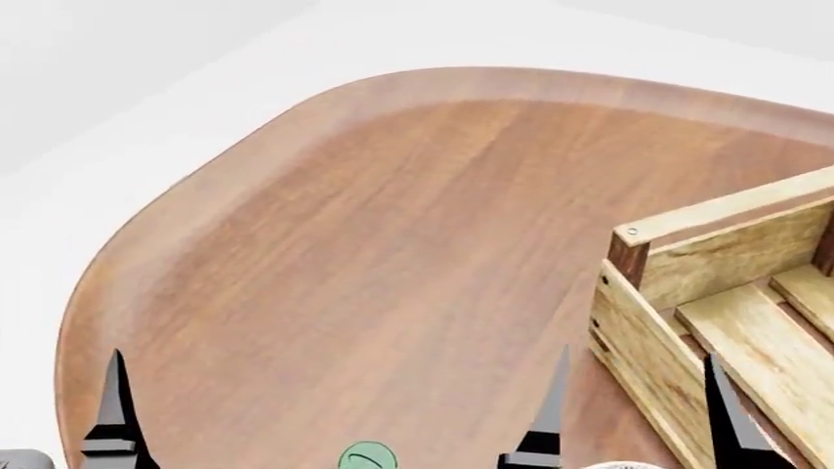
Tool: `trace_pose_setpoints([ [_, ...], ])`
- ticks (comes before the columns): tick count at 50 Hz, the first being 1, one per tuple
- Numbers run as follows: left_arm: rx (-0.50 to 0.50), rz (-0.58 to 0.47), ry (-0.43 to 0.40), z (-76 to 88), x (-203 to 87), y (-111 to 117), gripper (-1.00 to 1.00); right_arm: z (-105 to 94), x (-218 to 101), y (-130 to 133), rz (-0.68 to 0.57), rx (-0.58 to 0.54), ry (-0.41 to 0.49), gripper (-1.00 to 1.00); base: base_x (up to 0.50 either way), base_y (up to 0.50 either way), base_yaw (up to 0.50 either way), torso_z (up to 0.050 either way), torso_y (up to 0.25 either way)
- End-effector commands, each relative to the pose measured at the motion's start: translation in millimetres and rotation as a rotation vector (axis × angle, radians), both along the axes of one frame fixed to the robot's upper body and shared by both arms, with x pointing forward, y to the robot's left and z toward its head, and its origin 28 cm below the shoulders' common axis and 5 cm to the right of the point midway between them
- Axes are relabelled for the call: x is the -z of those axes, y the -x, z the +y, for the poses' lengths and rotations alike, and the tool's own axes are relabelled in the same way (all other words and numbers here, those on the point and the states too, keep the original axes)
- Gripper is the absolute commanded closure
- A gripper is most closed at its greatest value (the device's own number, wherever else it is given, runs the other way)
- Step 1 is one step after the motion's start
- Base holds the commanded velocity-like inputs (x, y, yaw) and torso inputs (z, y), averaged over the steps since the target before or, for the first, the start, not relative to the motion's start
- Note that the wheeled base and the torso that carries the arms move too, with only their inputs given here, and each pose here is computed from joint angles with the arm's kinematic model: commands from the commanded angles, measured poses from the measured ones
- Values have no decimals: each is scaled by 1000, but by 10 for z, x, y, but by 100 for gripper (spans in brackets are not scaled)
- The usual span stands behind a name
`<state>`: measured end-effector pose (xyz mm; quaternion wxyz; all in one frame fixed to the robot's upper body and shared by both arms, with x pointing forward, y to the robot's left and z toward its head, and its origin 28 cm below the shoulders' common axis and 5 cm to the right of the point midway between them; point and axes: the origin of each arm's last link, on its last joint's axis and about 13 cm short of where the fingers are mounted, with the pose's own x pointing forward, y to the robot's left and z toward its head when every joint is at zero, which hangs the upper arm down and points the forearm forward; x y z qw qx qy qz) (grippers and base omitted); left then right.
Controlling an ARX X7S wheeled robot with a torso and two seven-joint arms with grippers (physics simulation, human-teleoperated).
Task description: Pick up the salad dressing and put it in the tray.
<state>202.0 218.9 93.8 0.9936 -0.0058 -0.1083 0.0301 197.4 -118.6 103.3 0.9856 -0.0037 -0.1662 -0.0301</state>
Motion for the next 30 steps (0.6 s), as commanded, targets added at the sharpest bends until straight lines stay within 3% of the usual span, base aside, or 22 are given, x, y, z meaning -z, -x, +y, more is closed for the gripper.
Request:
trace_pose_setpoints([
  [1, -1, 0, -1, 4, 1, 2, -100, 17, 21, -3, 41, -76, -33, -100, 0, 0, 0, 0, 0],
  [6, -3, 0, -1, 6, 2, -2, -100, 56, 94, -40, 182, -101, 79, -100, 0, 0, 0, 0, 0],
  [15, -3, 1, -4, 5, 6, -4, -100, 89, 169, 13, 297, -314, 148, -100, 0, 0, 0, 0, 0],
  [30, -4, 2, -5, 7, 7, -8, -100, 154, 386, 135, 404, -603, 310, -100, 0, 0, 0, 0, 0],
])
